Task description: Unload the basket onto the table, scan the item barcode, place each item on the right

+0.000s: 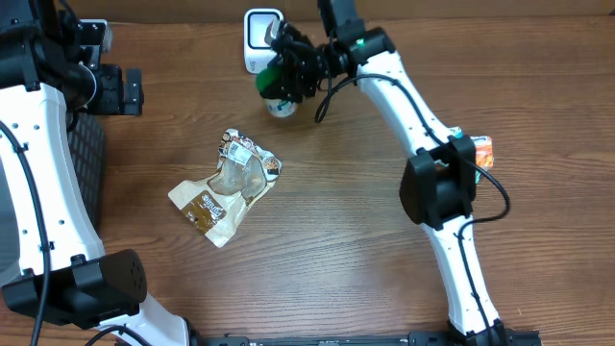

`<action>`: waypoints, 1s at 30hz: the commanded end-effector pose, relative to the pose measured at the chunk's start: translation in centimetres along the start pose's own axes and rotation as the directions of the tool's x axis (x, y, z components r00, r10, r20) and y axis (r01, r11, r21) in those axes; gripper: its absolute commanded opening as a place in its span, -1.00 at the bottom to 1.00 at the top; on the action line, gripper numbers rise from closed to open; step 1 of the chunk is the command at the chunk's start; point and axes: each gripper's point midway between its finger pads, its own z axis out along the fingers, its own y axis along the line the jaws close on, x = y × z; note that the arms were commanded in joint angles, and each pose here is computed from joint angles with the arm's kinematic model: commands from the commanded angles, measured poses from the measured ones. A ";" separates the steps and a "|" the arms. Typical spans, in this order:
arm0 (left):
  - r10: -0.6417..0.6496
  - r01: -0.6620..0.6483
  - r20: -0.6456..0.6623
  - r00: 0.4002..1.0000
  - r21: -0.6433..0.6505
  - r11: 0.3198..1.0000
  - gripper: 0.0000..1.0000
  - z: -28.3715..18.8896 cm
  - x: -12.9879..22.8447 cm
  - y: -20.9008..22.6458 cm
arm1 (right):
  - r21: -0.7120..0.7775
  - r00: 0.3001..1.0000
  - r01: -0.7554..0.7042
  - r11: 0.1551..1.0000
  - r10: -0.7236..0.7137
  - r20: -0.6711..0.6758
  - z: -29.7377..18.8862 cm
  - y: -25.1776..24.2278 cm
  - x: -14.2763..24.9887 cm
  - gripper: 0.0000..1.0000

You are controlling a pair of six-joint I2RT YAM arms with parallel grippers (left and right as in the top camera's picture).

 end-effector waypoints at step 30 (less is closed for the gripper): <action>0.021 -0.021 0.004 1.000 0.007 1.000 0.99 0.0 -0.2 -0.2 | 0.056 0.983 -0.157 0.986 0.161 -0.084 -3.4 0.5 -0.6 1.00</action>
